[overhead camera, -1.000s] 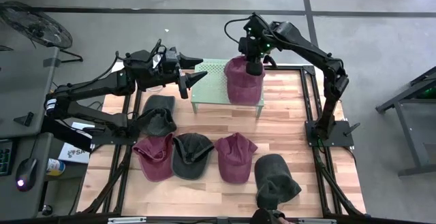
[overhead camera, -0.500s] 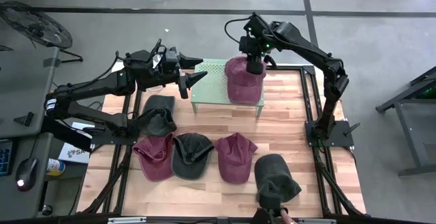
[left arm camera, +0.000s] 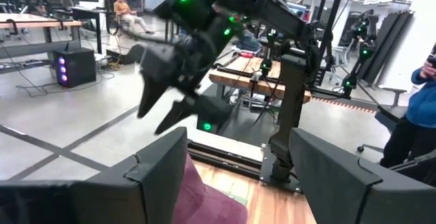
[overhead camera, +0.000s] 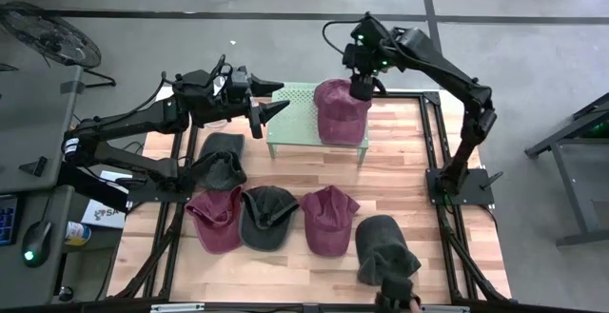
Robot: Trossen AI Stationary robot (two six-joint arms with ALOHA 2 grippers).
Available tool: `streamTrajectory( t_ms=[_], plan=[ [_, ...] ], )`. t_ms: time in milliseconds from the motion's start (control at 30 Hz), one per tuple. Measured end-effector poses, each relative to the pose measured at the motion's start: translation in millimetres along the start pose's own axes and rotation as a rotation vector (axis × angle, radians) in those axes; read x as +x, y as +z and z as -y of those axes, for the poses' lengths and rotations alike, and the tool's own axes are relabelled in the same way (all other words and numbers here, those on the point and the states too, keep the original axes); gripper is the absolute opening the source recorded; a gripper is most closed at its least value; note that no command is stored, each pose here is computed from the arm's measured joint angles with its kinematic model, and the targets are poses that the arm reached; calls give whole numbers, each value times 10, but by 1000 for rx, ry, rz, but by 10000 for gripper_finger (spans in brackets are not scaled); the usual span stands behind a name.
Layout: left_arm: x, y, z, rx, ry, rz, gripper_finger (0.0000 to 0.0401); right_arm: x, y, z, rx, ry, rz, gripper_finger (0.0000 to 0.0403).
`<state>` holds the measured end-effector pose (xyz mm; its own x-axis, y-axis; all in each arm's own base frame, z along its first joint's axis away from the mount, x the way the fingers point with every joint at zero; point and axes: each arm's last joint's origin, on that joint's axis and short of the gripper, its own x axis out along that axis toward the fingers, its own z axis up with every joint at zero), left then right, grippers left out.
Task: Pick & Place hat
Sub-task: Put the bottom right black cap on the shelf
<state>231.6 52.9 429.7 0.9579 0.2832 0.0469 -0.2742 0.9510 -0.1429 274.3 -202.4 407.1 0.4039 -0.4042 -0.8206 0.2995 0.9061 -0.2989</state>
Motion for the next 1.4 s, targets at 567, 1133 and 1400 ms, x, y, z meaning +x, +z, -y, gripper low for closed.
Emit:
streamTrajectory(
  t_ms=[567,1133,1400],
  plan=[
    [0,-41,-2,3,-5,-43,252,-842,-329,-670,110,255,-80,176],
    [-3,-79,17,-80,-78,-94,252,-470,-896,-1843,78,525,-353,164],
    [-4,-85,24,-93,-105,-104,252,-73,-1234,-2450,-126,651,-370,159]
  ],
)
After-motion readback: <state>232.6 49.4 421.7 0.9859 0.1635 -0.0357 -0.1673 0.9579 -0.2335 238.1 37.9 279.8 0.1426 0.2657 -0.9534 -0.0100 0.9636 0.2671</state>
